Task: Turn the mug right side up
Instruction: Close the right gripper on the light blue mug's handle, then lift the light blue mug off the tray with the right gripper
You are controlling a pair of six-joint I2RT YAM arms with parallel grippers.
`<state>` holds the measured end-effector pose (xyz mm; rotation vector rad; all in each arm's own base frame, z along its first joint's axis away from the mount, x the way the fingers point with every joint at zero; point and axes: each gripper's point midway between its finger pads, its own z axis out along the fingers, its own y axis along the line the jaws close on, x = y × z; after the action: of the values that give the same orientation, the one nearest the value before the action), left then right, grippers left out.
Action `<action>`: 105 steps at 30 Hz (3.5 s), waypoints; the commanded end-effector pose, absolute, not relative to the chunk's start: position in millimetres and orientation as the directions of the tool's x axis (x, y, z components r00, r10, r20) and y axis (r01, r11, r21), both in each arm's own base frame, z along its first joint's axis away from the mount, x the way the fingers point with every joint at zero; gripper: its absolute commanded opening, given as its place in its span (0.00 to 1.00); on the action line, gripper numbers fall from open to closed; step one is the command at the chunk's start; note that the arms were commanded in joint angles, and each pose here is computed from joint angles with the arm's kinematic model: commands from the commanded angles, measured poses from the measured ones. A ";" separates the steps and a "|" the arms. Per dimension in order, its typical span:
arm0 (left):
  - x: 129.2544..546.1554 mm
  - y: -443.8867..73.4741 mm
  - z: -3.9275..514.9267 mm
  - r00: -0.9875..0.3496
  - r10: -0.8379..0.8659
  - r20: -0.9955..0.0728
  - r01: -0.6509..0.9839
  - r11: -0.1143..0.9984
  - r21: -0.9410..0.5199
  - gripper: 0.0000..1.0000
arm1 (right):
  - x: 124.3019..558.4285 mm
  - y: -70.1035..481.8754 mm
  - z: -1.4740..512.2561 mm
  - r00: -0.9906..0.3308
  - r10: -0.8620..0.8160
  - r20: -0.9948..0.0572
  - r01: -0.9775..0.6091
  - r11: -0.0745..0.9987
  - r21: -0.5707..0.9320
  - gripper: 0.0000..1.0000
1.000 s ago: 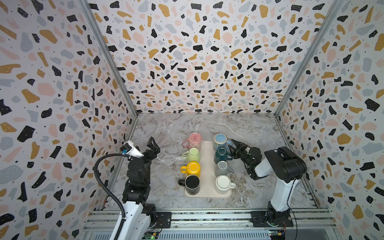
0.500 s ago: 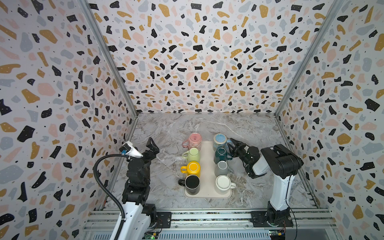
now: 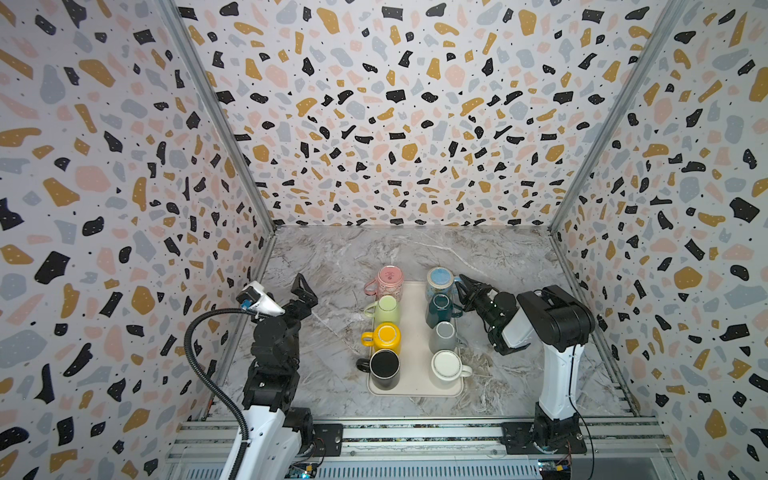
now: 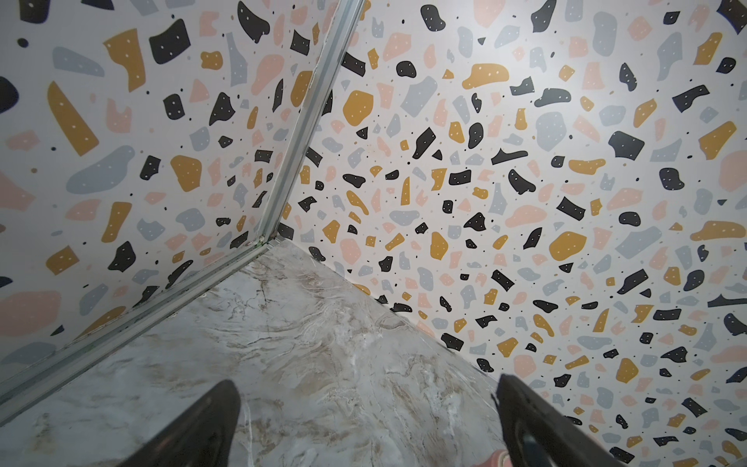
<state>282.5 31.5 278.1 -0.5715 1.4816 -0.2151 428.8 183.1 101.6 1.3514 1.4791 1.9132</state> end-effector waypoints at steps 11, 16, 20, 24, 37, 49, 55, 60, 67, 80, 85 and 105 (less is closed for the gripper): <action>277.3 34.8 307.8 0.166 -0.459 -0.873 -0.187 0.854 -0.485 1.00 | 440.8 186.2 101.8 -0.382 0.577 0.722 0.366 -0.623 0.691 0.13; 276.9 34.8 310.3 0.171 -0.459 -0.872 -0.185 0.855 -0.485 1.00 | 448.1 189.3 104.4 -0.402 0.567 0.719 0.355 -0.628 0.693 0.00; 276.4 35.0 310.7 0.169 -0.458 -0.873 -0.186 0.854 -0.485 1.00 | 452.5 191.9 113.2 -0.435 0.558 0.707 0.330 -0.632 0.701 0.00; 274.8 34.9 312.8 0.175 -0.460 -0.870 -0.183 0.854 -0.488 1.00 | 456.0 193.0 129.8 -0.491 0.559 0.668 0.284 -0.623 0.729 0.00; 270.4 35.9 313.0 0.182 -0.461 -0.869 -0.183 0.852 -0.490 1.00 | 449.9 196.8 181.9 -0.643 0.572 0.509 0.103 -0.594 0.798 0.00; 267.0 36.9 314.6 0.190 -0.458 -0.868 -0.184 0.852 -0.490 1.00 | 452.5 200.2 222.5 -0.712 0.591 0.380 -0.027 -0.563 0.826 0.00; 266.9 37.1 313.7 0.188 -0.457 -0.869 -0.186 0.853 -0.488 1.00 | 453.8 201.5 241.0 -0.736 0.597 0.319 -0.086 -0.550 0.831 0.00; 266.4 37.0 315.3 0.193 -0.458 -0.868 -0.182 0.852 -0.491 1.00 | 454.2 202.3 248.4 -0.745 0.600 0.291 -0.111 -0.543 0.833 0.00; 266.5 36.9 314.4 0.191 -0.457 -0.869 -0.184 0.853 -0.489 1.00 | 452.0 204.5 262.3 -0.762 0.599 0.246 -0.151 -0.533 0.832 0.00; 266.6 37.1 316.9 0.198 -0.455 -0.868 -0.181 0.854 -0.488 1.00 | 444.7 209.0 298.0 -0.782 0.617 0.090 -0.287 -0.484 0.827 0.00; 267.2 37.0 316.5 0.196 -0.454 -0.869 -0.182 0.854 -0.488 1.00 | 441.5 211.8 317.1 -0.782 0.623 -0.003 -0.365 -0.454 0.813 0.00; 267.7 35.2 315.0 0.189 -0.459 -0.868 -0.173 0.855 -0.490 1.00 | 415.8 230.6 346.4 -0.667 0.622 -0.410 -0.612 -0.144 0.778 0.00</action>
<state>270.4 35.1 294.5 -0.5743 1.4422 -0.2078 453.3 236.0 261.2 0.3729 1.5157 1.9916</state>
